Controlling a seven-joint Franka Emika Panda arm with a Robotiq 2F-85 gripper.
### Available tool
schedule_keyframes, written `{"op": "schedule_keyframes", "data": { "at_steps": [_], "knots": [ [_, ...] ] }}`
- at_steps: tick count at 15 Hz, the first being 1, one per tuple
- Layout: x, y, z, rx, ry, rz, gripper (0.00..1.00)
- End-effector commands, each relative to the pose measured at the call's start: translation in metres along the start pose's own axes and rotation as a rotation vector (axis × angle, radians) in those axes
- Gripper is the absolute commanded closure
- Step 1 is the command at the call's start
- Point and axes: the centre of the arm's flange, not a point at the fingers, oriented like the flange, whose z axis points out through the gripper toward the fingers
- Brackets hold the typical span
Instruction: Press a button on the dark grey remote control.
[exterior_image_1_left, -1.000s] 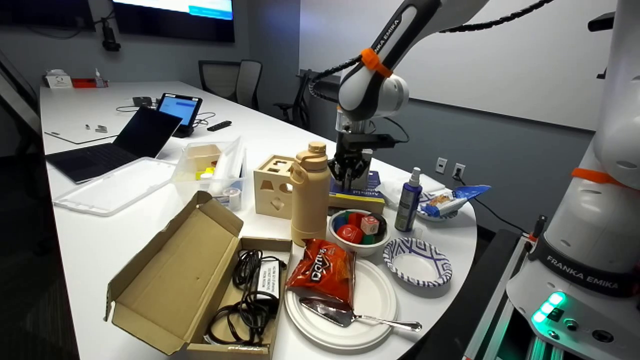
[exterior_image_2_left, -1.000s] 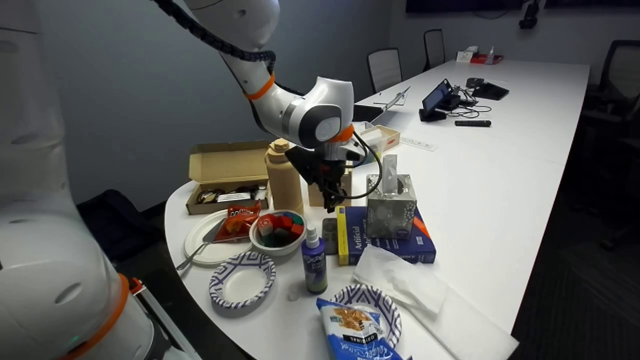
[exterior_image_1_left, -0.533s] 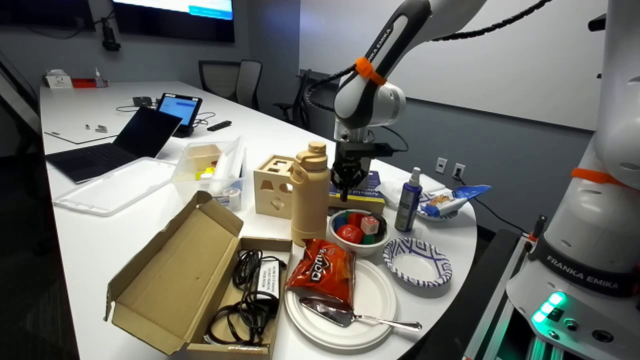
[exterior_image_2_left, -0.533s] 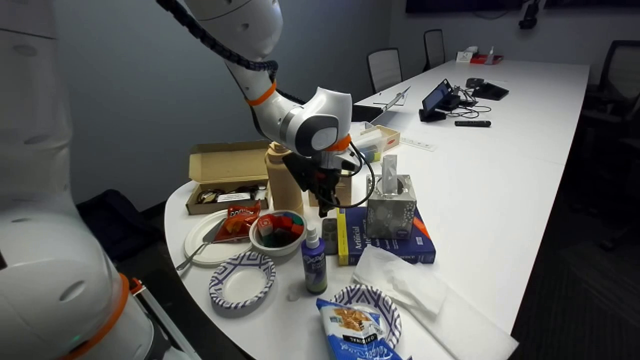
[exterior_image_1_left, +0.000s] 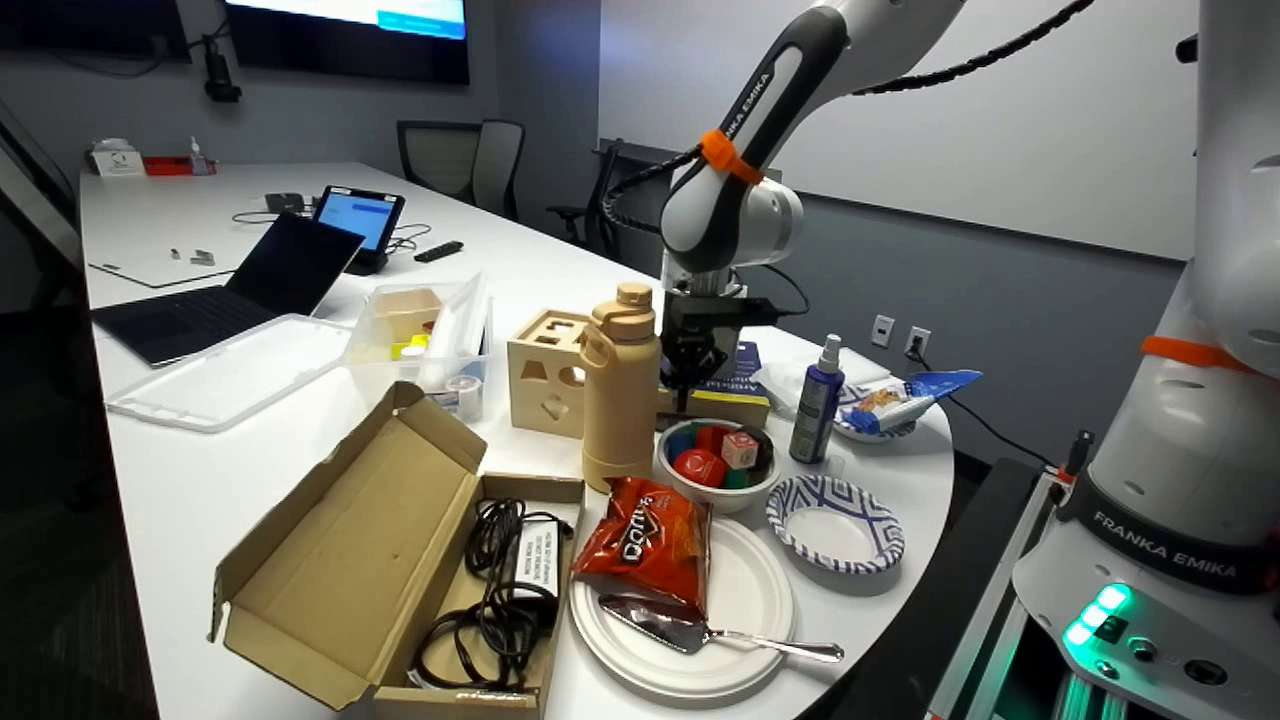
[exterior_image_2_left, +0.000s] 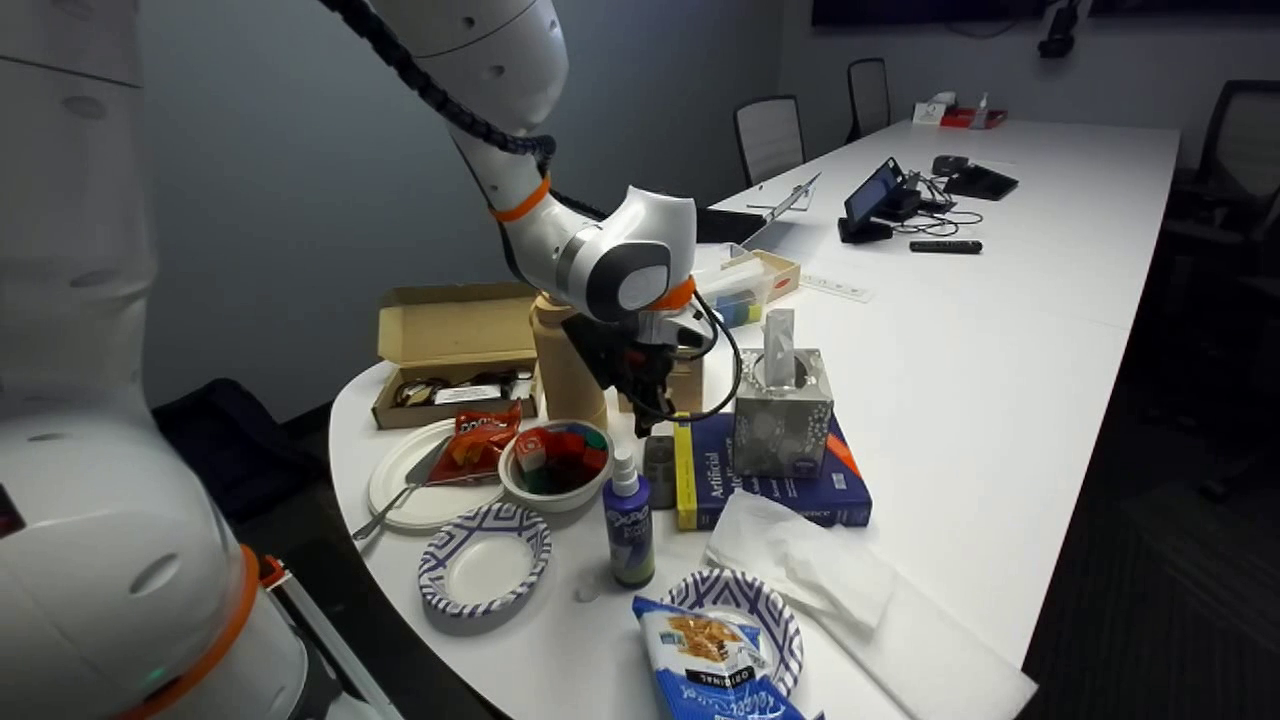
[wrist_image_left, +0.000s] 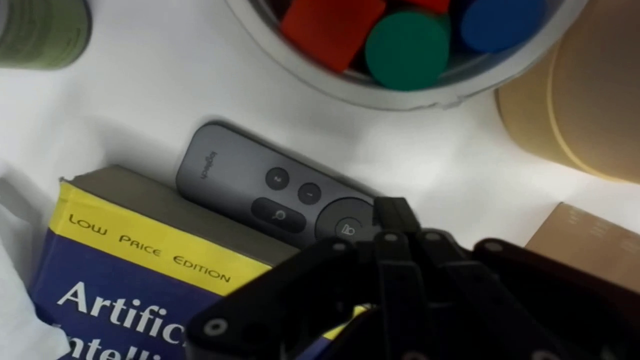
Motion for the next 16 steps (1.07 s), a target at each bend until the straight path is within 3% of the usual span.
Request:
{"op": "schedule_keyframes", "data": {
  "at_steps": [1, 16],
  "knots": [
    [0.007, -0.005, 0.006, -0.002, 0.034, 0.019, 1.00],
    [0.017, 0.007, 0.034, -0.019, 0.006, 0.037, 1.00]
  ]
}}
